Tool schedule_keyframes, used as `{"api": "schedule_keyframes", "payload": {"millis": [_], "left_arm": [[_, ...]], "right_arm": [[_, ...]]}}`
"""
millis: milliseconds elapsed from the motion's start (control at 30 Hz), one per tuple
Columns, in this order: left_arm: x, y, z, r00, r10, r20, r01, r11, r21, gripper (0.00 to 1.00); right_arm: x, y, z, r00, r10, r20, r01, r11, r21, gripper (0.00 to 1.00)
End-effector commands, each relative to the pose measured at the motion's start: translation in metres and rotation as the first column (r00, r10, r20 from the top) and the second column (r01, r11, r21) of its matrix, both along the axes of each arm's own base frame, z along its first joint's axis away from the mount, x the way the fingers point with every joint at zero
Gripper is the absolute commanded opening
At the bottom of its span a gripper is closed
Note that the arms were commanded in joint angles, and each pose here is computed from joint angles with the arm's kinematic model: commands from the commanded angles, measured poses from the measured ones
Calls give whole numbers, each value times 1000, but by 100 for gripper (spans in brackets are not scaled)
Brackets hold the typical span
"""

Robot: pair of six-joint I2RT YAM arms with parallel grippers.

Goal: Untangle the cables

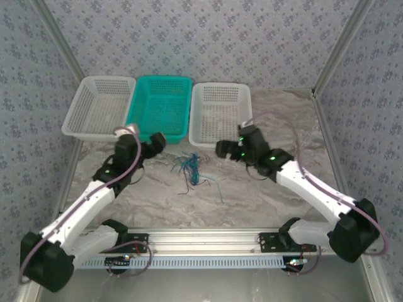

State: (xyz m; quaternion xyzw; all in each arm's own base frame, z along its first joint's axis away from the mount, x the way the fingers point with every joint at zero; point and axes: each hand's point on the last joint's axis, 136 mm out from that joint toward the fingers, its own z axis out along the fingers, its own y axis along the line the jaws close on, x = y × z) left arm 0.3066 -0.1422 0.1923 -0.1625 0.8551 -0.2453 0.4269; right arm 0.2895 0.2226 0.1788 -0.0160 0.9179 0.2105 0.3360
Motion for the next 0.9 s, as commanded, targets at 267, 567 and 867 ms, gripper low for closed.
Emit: {"api": "schedule_keyframes", "payload": {"millis": [267,567,867], "left_arm": [[-31,-18,-42,980,-47,-195,49,999,4,91],[-46,-8,-46,953,-125,-274,126,992,-14,95],[-39,-33,-62,924,-238,-300,188,964,-185,88]], "right_arm": [[-18,114,-91,976,160,-151,-179,976,-126,91],[-23,130,-108,956,249,-156,-269,954,-128,8],[-61,132,-64,873,477,-100,-477,879,21,0]]}}
